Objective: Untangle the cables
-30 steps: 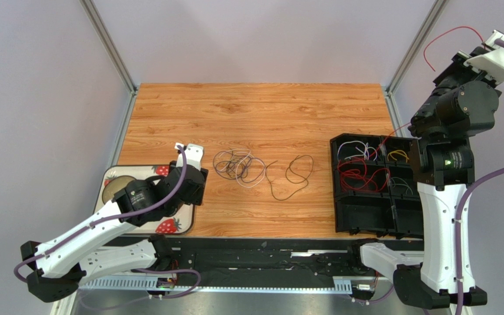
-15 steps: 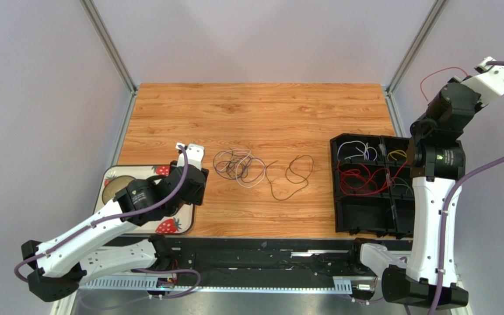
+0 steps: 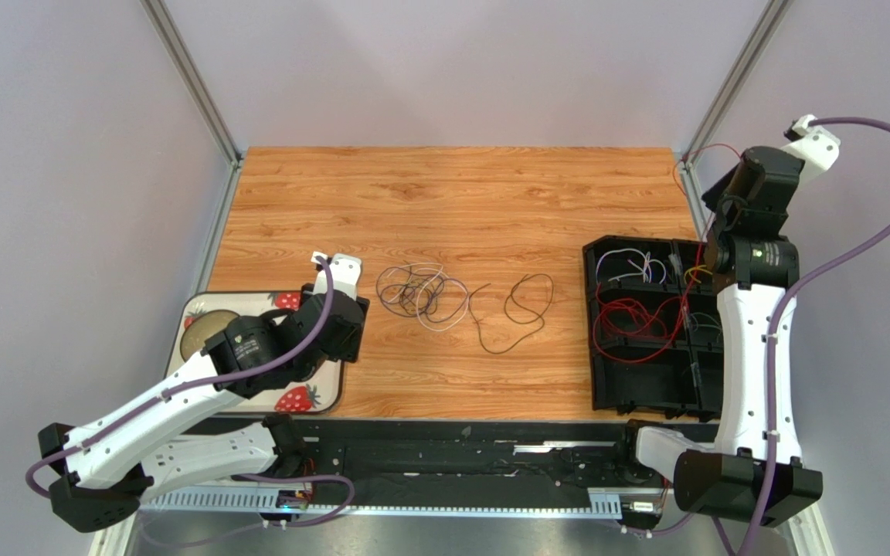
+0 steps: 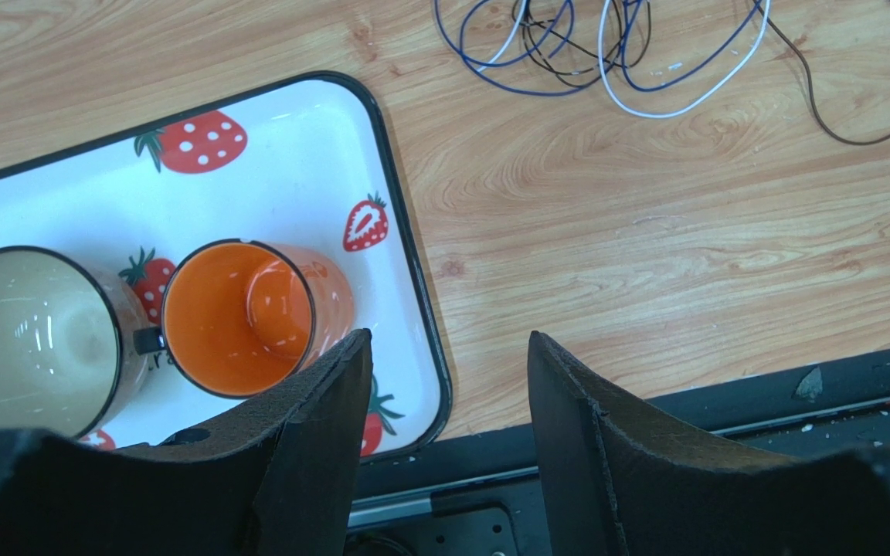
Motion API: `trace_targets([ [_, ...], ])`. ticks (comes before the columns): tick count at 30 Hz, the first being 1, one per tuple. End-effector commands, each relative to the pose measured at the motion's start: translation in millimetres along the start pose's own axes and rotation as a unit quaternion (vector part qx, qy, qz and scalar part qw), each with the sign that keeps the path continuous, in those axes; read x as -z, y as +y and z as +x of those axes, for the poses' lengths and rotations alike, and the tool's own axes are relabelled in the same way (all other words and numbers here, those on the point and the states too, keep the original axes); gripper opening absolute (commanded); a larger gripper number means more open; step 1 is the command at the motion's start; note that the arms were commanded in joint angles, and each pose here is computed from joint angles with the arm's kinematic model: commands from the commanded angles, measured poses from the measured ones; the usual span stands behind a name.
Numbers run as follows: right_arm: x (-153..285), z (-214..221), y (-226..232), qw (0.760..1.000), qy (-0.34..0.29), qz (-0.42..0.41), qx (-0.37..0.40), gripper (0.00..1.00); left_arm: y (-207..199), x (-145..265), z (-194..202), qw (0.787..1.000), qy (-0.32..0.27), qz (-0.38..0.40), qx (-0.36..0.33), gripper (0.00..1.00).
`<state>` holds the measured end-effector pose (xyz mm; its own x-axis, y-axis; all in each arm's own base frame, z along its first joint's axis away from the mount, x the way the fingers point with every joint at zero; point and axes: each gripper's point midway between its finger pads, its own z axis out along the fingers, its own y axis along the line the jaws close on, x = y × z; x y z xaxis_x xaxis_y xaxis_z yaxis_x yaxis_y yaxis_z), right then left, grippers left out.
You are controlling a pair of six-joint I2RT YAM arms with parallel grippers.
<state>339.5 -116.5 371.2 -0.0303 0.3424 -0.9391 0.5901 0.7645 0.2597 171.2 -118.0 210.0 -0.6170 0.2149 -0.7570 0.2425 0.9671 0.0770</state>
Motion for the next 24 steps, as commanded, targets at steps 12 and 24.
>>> trace_targets([
  [12,37,-93,86,0.981,-0.016,-0.179,-0.074,0.00,5,3,-4,1.000,-0.012,-0.005,0.012,0.60],
  [24,-39,-61,74,0.975,-0.013,-0.212,-0.066,0.00,7,4,-4,1.000,-0.015,-0.008,0.015,0.60],
])
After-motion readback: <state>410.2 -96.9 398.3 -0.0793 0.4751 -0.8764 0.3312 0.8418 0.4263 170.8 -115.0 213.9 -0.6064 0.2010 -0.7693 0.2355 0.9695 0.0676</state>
